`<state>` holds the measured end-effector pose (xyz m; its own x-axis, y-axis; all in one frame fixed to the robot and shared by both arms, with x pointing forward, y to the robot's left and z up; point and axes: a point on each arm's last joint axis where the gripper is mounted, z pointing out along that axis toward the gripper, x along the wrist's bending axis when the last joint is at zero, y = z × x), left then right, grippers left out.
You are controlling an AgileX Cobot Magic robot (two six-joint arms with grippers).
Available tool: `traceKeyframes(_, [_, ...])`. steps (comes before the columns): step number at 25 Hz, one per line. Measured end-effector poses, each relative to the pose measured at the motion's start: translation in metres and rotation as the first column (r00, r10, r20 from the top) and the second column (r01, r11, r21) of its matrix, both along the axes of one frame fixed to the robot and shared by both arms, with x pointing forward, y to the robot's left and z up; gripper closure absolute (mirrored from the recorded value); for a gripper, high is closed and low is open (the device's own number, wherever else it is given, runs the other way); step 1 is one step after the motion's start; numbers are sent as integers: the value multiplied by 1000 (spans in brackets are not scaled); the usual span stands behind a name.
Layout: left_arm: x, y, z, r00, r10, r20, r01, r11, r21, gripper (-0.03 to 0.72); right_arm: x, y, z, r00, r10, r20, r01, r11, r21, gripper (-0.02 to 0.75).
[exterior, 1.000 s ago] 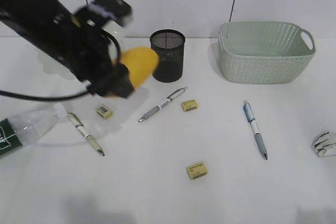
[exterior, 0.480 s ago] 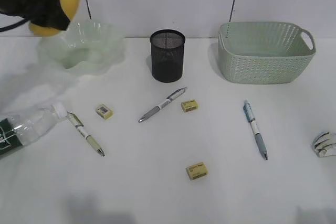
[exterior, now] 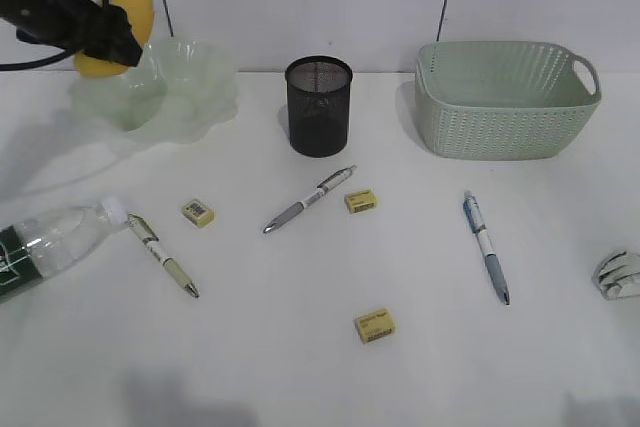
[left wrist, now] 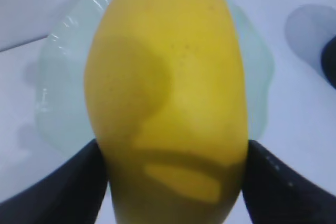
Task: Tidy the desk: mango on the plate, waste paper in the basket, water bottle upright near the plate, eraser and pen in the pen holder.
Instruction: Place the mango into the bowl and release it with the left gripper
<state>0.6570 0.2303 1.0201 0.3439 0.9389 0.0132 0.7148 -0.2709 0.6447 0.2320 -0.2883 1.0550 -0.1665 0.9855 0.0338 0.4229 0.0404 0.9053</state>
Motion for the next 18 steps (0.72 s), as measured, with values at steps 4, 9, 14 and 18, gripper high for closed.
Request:
traceKeyframes(4, [17, -2, -17, 1000, 13, -1, -13, 1000, -12, 118, 0, 0, 0, 1000, 0, 0, 0, 1000, 0, 154])
traceKeyframes(9, [33, -5, -41, 999, 40, -1, -40, 999, -36, 118, 0, 0, 0, 1000, 0, 0, 0, 1000, 0, 154])
traceKeyframes(14, [43, -5, -63, 998, 55, -1, -55, 998, -33, 118, 0, 0, 0, 1000, 0, 0, 0, 1000, 0, 154])
traceKeyframes(18, [48, -5, -73, 997, 70, 10, -70, 997, -40, 118, 0, 0, 0, 1000, 0, 0, 0, 1000, 0, 154])
